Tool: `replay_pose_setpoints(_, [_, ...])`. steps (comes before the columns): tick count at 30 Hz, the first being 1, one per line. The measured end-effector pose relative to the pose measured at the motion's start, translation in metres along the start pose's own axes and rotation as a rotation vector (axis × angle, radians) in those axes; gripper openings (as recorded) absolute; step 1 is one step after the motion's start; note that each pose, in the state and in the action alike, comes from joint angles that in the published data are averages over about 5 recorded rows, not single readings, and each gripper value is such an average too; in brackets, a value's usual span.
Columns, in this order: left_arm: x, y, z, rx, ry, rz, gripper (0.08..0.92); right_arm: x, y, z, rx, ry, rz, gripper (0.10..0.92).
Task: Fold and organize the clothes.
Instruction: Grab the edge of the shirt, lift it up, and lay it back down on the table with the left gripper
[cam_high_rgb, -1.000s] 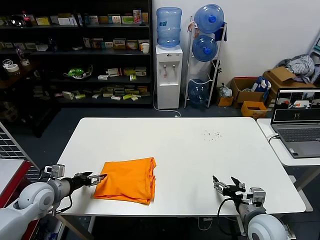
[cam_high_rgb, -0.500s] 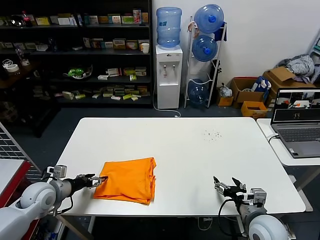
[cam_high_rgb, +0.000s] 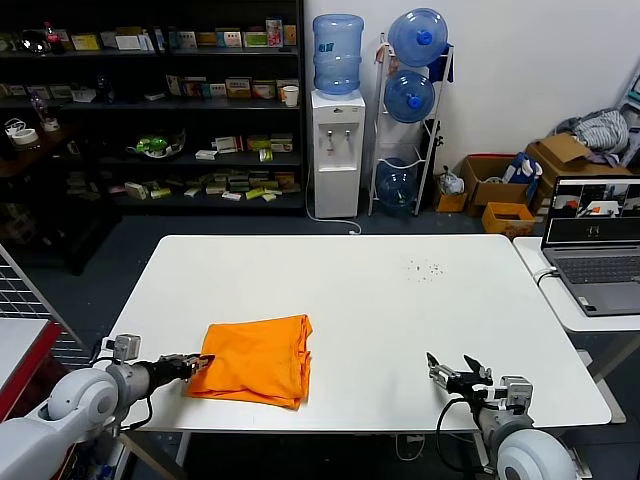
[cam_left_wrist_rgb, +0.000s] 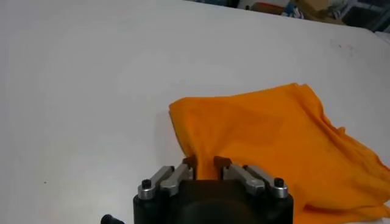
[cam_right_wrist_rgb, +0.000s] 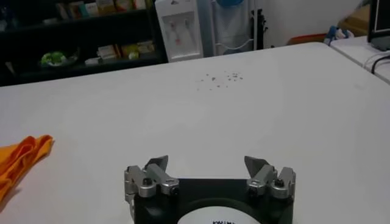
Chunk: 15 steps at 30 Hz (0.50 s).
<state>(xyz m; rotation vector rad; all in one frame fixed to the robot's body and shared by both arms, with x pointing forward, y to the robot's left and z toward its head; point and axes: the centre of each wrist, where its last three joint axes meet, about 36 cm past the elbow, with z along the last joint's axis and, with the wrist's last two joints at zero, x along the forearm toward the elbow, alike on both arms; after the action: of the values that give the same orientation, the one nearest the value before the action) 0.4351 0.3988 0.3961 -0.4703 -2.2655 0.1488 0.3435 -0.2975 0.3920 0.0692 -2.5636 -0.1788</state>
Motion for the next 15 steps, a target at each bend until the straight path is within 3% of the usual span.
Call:
replay_pose_setpoints(8, [-0.003, -0.004, 0.001, 0.008, -0.004, 0.008, 0.099, -0.001, 0.0, 0.001, -0.003, 0.003, 0.002, 0.823])
replay_pose_setpoints(15, [0.001, -0.011, -0.004, 0.013, -0.028, 0.008, 0.092, -0.003, -0.001, 0.003, -0.007, 0.004, 0.004, 0.823])
